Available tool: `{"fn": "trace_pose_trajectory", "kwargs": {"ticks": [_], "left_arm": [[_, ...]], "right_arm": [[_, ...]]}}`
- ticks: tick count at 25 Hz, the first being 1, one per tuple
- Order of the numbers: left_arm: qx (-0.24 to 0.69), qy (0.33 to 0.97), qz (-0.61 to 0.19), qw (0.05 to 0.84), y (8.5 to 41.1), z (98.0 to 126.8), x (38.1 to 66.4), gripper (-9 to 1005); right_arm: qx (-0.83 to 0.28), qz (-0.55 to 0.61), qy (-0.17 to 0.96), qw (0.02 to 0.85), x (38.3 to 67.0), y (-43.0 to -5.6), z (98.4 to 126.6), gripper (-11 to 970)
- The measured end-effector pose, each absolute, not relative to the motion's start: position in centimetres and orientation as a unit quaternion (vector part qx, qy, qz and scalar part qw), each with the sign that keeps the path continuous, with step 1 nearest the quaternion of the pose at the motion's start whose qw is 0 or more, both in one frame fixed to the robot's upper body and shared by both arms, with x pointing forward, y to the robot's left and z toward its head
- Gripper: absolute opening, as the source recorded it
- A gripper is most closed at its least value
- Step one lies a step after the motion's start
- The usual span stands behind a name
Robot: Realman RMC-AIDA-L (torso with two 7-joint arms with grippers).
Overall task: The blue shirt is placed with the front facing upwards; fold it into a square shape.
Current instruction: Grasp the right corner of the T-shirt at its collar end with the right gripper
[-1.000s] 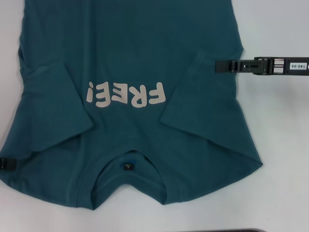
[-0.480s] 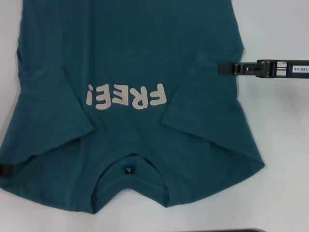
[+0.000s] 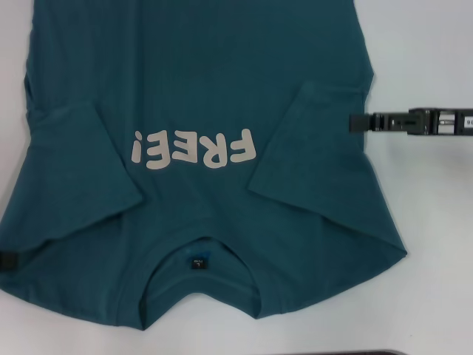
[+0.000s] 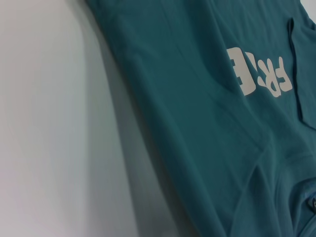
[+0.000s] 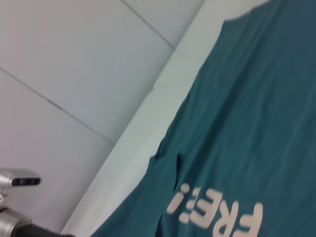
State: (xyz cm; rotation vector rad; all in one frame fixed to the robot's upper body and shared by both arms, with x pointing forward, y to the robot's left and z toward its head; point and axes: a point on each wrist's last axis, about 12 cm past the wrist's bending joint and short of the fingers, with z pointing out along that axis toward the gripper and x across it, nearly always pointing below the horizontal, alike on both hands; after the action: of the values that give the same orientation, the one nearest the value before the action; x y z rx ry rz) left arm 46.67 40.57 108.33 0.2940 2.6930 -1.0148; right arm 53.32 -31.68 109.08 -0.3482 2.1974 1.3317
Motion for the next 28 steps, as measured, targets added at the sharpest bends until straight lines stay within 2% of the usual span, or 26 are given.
{"fn": "trace_pose_trajectory", "kwargs": {"ticks": [7, 13, 20, 28], "left_arm": [[0.099, 0.923, -0.351, 0.125, 40.4, 108.2, 46.7, 30], [0.099, 0.921, -0.355, 0.127, 40.2, 108.2, 46.8, 29], [0.104, 0.919, -0.357, 0.132, 39.7, 108.1, 47.1, 30], [0.102, 0.921, -0.351, 0.135, 39.8, 108.0, 47.3, 29]], "right_arm": [[-0.093, 0.498, 0.839, 0.199, 51.4, -33.5, 108.7, 713], [-0.045, 0.488, 0.860, 0.145, 48.5, -35.8, 108.6, 713], [-0.020, 0.477, 0.869, 0.128, 47.0, -36.5, 107.6, 712], [-0.012, 0.463, 0.877, 0.126, 47.0, -36.5, 106.9, 711]]}}
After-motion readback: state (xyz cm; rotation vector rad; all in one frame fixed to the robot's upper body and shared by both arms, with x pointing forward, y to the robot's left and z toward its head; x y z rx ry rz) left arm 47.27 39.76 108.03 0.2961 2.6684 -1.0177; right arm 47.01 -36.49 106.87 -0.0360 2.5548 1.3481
